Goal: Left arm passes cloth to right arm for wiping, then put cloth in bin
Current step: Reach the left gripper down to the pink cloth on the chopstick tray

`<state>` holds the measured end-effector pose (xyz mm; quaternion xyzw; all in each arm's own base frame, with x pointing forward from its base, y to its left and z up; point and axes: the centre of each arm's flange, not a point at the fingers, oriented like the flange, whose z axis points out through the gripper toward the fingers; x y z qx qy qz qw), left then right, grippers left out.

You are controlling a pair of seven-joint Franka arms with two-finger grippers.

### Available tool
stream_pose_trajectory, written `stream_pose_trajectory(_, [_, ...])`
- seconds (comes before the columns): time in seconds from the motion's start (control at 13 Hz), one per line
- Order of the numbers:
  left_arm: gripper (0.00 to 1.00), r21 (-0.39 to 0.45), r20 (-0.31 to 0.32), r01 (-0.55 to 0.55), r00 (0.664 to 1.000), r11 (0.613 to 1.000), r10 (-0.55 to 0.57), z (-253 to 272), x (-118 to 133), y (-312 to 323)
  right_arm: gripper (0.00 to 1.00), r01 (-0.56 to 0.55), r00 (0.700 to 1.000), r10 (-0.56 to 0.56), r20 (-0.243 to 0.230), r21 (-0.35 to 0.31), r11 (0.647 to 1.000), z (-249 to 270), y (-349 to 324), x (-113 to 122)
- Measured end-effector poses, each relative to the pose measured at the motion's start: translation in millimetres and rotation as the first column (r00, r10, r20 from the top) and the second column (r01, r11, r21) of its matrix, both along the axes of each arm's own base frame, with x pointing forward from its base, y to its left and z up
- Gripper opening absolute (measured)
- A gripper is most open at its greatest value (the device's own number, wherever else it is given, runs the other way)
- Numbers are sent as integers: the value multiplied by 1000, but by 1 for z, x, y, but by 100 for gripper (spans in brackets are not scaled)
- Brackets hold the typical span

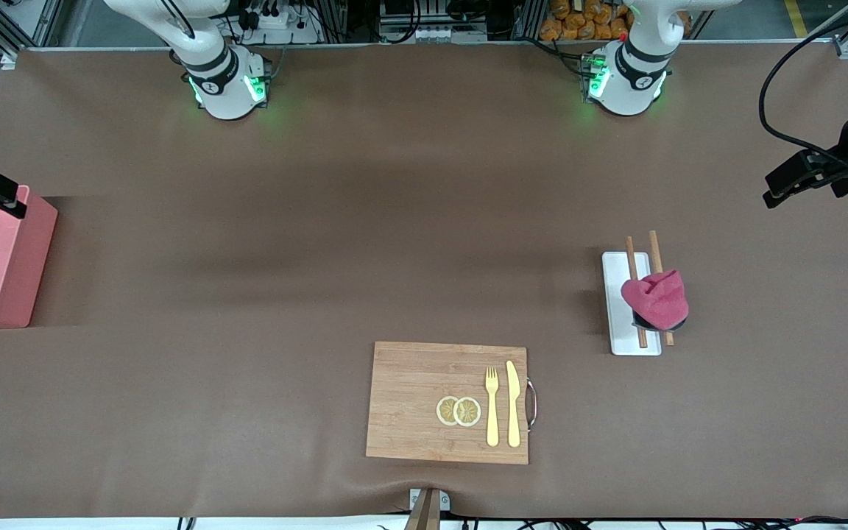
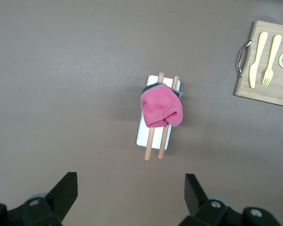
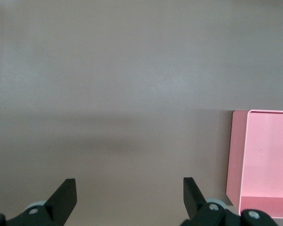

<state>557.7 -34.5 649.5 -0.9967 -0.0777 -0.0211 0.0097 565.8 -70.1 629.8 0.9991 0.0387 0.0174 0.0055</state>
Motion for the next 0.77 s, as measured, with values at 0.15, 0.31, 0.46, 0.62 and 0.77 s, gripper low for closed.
stream_pose_trajectory(0.15, [100,0,-5,8,1000,1000,-8,0,-1,-4,100,1,1000,-1,0,0,1000,0,-1,0])
stream_pose_trajectory(0.31, [100,1,-9,25,1000,1000,-25,-1,-1,-5,100,3,1000,-3,0,0,1000,0,-2,0])
stream_pose_trajectory(0.46, [100,1,-28,90,996,996,-89,-8,1,-6,100,5,1000,-5,-1,0,1000,0,-3,0])
stream_pose_trajectory(0.62, [100,-19,-60,104,993,994,-105,-26,8,-9,100,5,1000,-5,-1,0,1000,0,-3,0])
stream_pose_trajectory(0.77, [100,-29,-92,107,990,994,-109,-51,18,-10,100,5,1000,-5,-1,0,1000,0,-3,0])
